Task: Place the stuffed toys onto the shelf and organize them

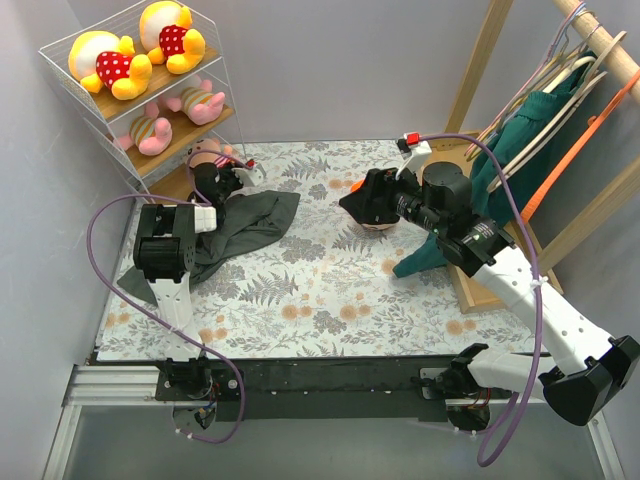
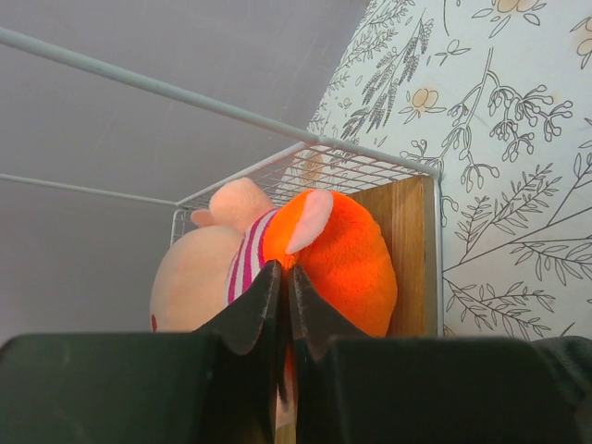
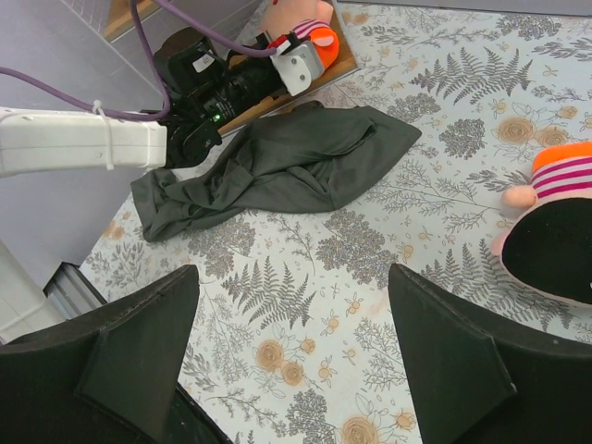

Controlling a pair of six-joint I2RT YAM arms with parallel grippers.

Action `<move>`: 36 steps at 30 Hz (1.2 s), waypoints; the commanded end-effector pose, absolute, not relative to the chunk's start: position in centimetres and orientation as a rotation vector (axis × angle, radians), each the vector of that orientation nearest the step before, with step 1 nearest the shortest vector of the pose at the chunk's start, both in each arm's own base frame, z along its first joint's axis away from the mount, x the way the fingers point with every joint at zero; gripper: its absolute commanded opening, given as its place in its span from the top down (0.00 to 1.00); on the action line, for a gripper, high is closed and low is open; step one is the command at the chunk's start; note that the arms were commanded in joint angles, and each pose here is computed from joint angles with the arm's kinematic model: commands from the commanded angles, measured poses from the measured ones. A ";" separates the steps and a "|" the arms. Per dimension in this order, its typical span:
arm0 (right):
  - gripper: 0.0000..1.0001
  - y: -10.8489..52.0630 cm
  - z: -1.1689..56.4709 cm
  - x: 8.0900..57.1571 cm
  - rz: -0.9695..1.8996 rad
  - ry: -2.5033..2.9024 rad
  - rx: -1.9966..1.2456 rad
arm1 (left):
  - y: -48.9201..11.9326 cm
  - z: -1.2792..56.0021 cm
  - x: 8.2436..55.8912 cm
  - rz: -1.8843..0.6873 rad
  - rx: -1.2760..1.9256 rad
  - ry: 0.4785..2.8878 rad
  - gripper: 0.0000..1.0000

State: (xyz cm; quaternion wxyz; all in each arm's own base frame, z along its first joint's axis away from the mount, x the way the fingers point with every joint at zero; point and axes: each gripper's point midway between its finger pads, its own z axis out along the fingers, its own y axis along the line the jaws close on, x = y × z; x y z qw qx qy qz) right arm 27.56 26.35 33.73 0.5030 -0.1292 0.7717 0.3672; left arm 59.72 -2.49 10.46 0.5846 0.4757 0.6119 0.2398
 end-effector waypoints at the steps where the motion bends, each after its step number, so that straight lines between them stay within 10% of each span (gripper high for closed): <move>1: 0.10 26.1 36.7 27.8 0.880 1.784 -0.318 | -2.6 12.4 60.8 0.586 1.109 1.362 1.00; 3: 0.10 26.2 36.6 27.7 0.886 1.791 -0.326 | -2.4 12.2 60.8 0.587 1.101 1.371 0.93; 8: 0.10 26.0 36.3 27.7 0.880 1.805 -0.322 | -2.3 12.6 60.0 0.595 1.075 1.378 0.39; 14: 0.10 25.3 33.6 28.1 0.802 1.892 -0.302 | -3.1 15.7 58.1 0.619 0.985 1.379 0.09; 25: 0.12 24.1 29.1 31.4 0.483 1.979 -0.489 | -11.8 20.0 50.6 0.259 0.850 1.383 0.02; 36: 0.12 20.6 21.0 36.2 -0.047 1.952 -0.801 | -21.7 26.1 39.5 -0.727 0.627 1.531 0.02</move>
